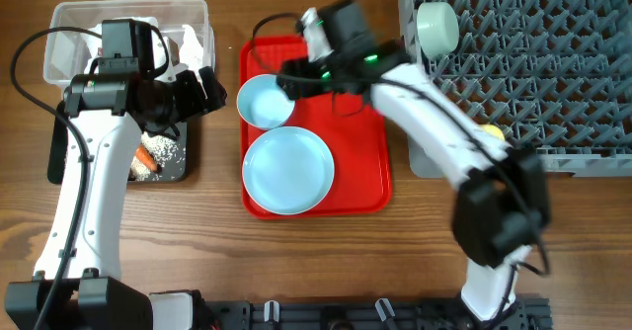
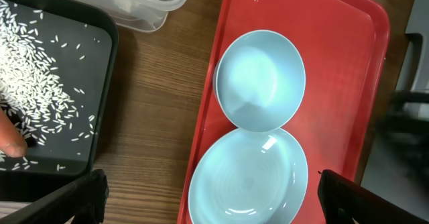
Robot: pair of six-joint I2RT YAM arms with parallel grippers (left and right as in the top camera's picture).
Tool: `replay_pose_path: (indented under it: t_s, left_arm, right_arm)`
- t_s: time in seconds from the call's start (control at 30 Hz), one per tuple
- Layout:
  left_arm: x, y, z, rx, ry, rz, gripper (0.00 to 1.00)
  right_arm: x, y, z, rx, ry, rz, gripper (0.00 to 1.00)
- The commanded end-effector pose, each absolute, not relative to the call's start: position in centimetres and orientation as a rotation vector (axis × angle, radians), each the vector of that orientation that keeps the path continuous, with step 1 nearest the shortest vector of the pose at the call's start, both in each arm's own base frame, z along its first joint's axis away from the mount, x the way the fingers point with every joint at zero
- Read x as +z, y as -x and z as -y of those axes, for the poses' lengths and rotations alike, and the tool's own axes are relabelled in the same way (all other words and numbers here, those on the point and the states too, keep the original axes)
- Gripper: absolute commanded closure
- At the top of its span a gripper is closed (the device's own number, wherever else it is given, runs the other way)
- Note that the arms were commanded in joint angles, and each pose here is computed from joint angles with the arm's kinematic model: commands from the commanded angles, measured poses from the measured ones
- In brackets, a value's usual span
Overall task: Sort waste into correct bins and load items into the dishwasher rack
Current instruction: 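Move the right gripper back to the small blue bowl and grasp its rim, then lift the small blue bowl and carry it right into the rack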
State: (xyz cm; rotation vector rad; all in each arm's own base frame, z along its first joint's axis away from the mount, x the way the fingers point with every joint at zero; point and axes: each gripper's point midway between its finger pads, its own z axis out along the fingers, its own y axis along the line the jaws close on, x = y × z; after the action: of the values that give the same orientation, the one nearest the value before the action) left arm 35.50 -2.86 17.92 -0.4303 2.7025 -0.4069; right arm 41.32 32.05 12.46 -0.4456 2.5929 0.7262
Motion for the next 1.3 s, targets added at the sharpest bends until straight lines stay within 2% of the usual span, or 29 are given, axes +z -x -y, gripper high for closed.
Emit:
replay_pose_path:
  t_s: [0.0,0.23,0.47,0.53,0.57,0.73,0.97,1.1,1.27]
  left_arm:
    - [17.6,-35.5,3.0,-0.407,0.434,-2.711,0.00]
    - [17.6,-35.5,3.0,-0.407,0.434,-2.711,0.00]
    - [17.6,-35.5,3.0,-0.407,0.434,-2.711,0.00]
    - [17.6,-35.5,3.0,-0.407,0.434,-2.711,0.00]
    - [17.6,-35.5,3.0,-0.407,0.434,-2.711,0.00]
    - [17.6,-35.5,3.0,-0.407,0.434,-2.711,0.00]
    - [17.6,-35.5,3.0,-0.407,0.434,-2.711,0.00]
    - [17.6,-35.5,3.0,-0.407,0.434,-2.711,0.00]
    - [17.6,-35.5,3.0,-0.407,0.434,-2.711,0.00]
  right_arm:
    - [7.1,-40.6,-32.5,0.717,0.282,-2.747,0.37]
    - [2.7,-40.6,-31.8,0.646,0.191,-2.837,0.58]
    - [1.8,-41.1,-32.0,0.643,0.165,-2.827,0.75]
    - [1.7,-41.4,-31.7,0.619,0.146,-2.822,0.92]
    - [1.7,-41.5,-31.6,0.605,0.141,-2.819,0.96]
    - [2.9,-42.8,-30.3,0.595,0.099,-2.788,0.96]
    - [11.4,-46.9,-23.7,0.492,-0.020,-2.598,0.96]
    - [19.3,-48.1,-15.9,0.272,-0.155,-2.421,0.96]
    - [28.4,-47.0,-5.7,-0.038,-0.384,-2.166,0.96]
